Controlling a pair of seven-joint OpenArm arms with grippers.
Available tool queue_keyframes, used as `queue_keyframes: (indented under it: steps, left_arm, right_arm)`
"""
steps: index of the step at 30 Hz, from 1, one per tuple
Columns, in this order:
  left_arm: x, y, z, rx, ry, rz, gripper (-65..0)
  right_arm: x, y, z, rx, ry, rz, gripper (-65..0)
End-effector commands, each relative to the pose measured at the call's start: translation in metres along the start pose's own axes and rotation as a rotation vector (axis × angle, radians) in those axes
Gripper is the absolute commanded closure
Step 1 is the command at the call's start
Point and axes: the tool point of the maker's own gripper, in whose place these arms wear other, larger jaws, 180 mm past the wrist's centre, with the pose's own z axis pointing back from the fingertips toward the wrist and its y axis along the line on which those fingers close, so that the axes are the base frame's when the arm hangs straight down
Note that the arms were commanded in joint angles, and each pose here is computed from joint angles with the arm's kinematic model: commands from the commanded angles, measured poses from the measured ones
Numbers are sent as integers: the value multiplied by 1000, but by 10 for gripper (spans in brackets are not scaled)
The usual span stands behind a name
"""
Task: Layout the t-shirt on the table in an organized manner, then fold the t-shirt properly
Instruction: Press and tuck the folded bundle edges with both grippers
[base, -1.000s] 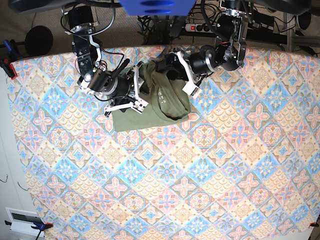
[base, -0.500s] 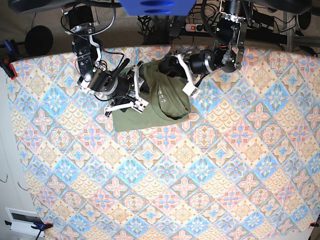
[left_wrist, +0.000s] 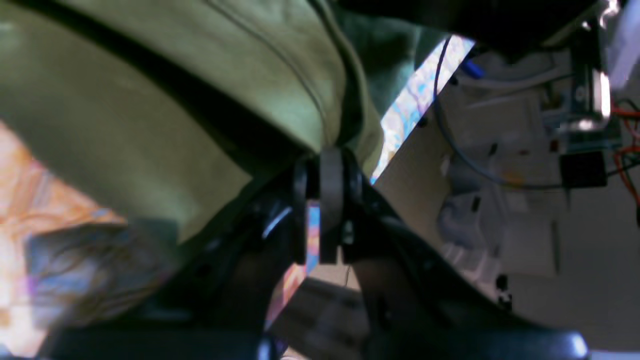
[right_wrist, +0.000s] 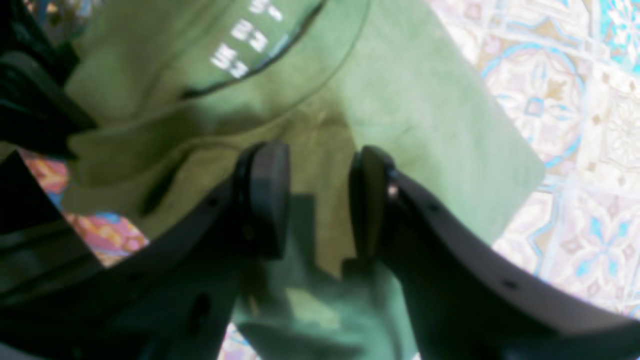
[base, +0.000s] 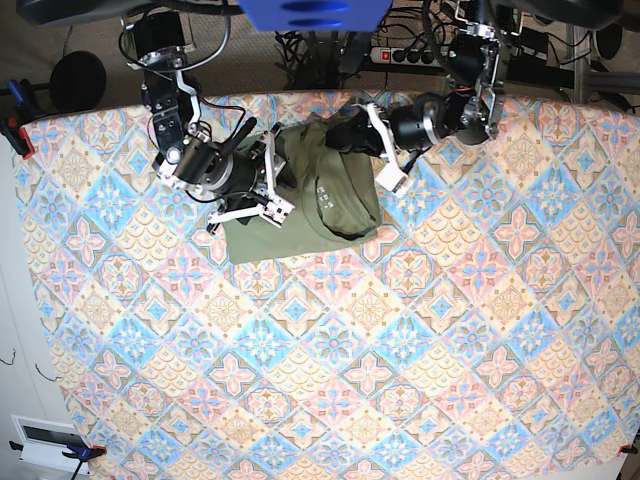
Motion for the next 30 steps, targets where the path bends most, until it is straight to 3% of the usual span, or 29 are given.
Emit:
queue_keyframes:
  steps: [1,11,19,26,30]
  left_arm:
    - [9,-4,5,-15,-30,-18,0]
    - [-1,20,28,64,-27,13,0]
    - [-15,32,22,121,25,11,-2]
    - [-25,33,18,122,46,42,-186]
    - [-30,48,38,179,26,70,-265]
  right_arm:
    - [12,-5,5,-12,-46,10,-224]
    - [12,-5,5,-14,-46,11,-224]
    - [13,-4,5,-12,-45,14,-224]
    - [14,-7,6,-18,-49,15,-224]
    - [16,-9,7,-23,-54,17,-224]
